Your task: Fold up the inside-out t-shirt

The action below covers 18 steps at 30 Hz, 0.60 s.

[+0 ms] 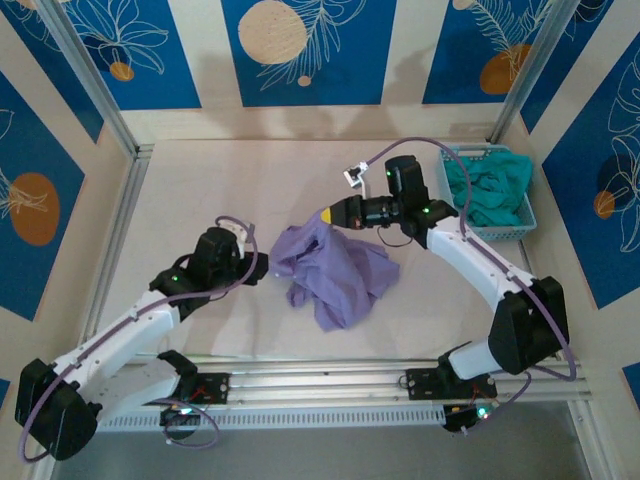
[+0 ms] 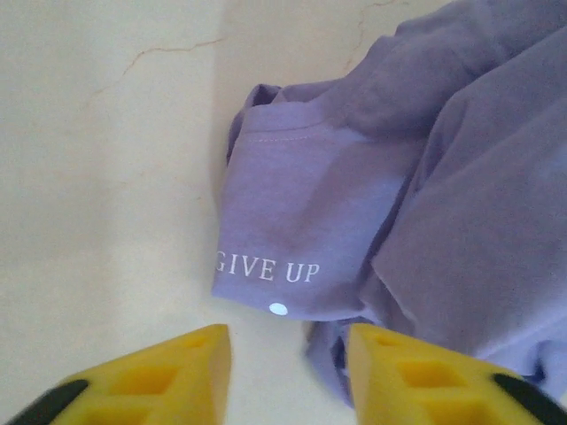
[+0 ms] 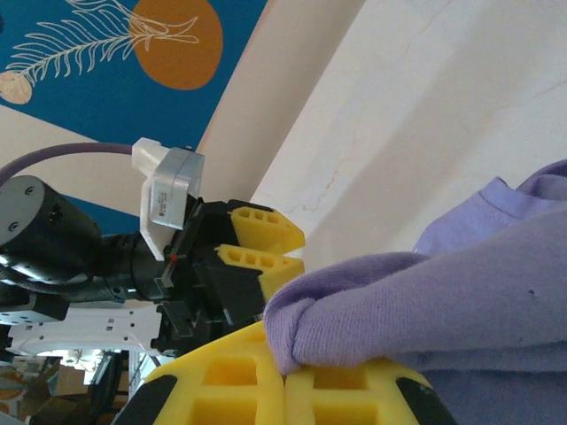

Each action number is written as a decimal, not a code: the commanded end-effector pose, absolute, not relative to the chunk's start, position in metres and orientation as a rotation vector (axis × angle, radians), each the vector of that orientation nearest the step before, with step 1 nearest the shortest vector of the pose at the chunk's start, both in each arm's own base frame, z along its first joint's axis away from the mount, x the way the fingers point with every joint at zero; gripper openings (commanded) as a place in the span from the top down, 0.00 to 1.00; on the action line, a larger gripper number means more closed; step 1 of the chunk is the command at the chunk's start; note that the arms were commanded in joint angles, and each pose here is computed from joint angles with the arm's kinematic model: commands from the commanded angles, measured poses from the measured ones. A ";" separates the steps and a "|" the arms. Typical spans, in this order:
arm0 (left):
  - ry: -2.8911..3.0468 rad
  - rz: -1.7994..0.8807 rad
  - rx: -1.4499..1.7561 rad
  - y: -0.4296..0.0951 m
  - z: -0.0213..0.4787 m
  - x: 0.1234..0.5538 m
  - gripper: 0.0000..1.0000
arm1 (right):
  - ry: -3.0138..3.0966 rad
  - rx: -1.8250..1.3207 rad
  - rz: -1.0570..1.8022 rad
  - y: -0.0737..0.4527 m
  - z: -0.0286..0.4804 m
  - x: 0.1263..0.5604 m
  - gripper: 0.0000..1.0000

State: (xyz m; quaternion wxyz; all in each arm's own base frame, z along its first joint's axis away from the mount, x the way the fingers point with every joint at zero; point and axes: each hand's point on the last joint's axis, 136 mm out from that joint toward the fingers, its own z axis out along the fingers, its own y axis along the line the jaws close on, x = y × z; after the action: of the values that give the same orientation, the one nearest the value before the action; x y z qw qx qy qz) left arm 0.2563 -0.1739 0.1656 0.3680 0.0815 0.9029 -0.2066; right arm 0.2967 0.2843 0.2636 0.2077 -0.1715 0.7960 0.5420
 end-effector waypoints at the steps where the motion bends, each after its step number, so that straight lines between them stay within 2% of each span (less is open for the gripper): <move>1: 2.272 -0.571 0.270 -0.182 0.181 0.246 0.51 | 2.219 -0.471 1.534 0.288 0.262 0.297 1.00; 7: 2.184 -0.601 0.477 -0.218 0.201 0.236 0.33 | 2.234 -0.474 1.519 0.291 0.260 0.298 1.00; 12: 2.136 -0.564 0.653 -0.255 0.205 0.244 0.27 | 2.247 -0.486 1.510 0.293 0.258 0.295 1.00; 13: 2.118 -0.556 0.662 -0.261 0.207 0.250 0.28 | 2.251 -0.490 1.507 0.293 0.257 0.294 1.00; 15: 2.095 -0.537 0.680 -0.272 0.208 0.263 0.36 | 2.260 -0.494 1.497 0.293 0.254 0.293 1.00; 18: 2.119 -0.463 0.710 -0.283 0.202 0.282 0.61 | 2.281 -0.492 1.444 0.287 0.250 0.295 1.00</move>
State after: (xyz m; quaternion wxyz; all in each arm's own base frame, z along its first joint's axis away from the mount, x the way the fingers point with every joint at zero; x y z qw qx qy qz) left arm 0.2623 -0.2712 0.1843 0.3820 0.2637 0.8618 -0.2045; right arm 0.2945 0.2899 0.2519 0.1973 -0.1714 0.8064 0.5305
